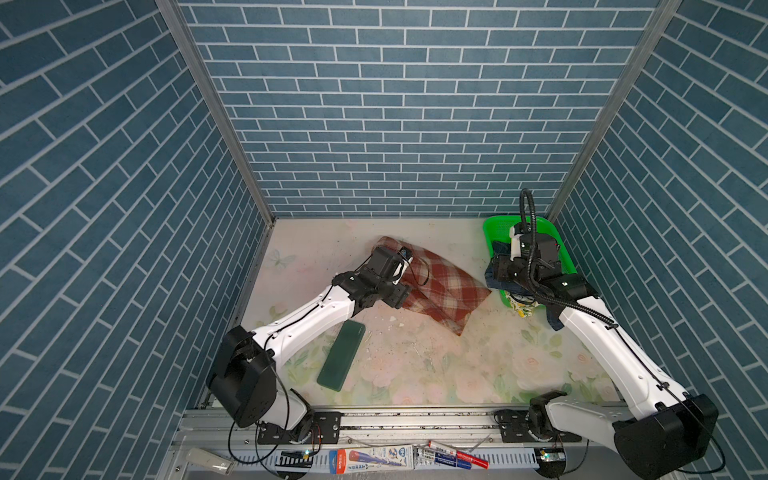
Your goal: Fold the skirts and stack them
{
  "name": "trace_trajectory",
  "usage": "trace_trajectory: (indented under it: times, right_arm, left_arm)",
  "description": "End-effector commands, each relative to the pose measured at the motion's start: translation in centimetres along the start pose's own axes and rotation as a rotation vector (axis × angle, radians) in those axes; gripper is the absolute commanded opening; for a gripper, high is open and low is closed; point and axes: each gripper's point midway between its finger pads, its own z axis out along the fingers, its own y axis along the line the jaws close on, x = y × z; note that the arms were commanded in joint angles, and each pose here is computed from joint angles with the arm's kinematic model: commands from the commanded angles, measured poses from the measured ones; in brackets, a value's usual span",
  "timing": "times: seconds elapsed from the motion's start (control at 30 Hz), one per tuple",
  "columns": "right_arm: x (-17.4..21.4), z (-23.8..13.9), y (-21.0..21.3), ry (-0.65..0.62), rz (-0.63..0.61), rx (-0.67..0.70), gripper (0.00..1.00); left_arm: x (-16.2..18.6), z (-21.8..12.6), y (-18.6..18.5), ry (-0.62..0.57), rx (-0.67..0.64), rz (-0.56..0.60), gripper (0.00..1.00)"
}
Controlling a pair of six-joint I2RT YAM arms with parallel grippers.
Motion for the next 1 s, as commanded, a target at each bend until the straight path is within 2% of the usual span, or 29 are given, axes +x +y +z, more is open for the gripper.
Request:
trace_trajectory:
  times: [0.0,0.1,0.2,0.33,0.47,0.63,0.9,0.97]
  right_arm:
    - [2.5,0.5,2.0,0.094,-0.115,-0.111,0.58]
    - [3.6,1.1,4.2,0.137,-0.223,-0.159,0.58]
    - [4.7,2.6,6.8,0.175,-0.329,-0.189,0.58]
    - [6.0,5.4,9.6,0.220,-0.401,-0.227,0.58]
    - [7.6,8.3,12.2,0.261,-0.481,-0.242,0.58]
    - [8.8,11.5,14.2,0.305,-0.528,-0.231,0.61]
    - [10.2,16.2,15.4,0.328,-0.528,-0.182,0.64]
    - [10.4,17.4,15.1,0.330,-0.523,-0.140,0.62]
  left_arm:
    - [-0.5,0.4,-0.5,0.018,-0.013,0.010,0.78]
    - [0.4,0.7,1.4,0.061,-0.031,-0.157,0.79]
    - [1.1,-0.1,4.1,0.054,-0.040,-0.337,0.81]
    - [3.2,-1.0,7.4,0.091,-0.077,-0.528,0.82]
    - [6.5,-0.5,9.6,0.138,-0.075,-0.712,0.82]
    - [8.8,1.3,10.6,0.168,-0.047,-0.845,0.81]
    - [9.4,5.9,11.6,0.158,-0.012,-0.949,0.81]
    - [9.2,7.2,11.8,0.138,0.006,-0.984,0.77]
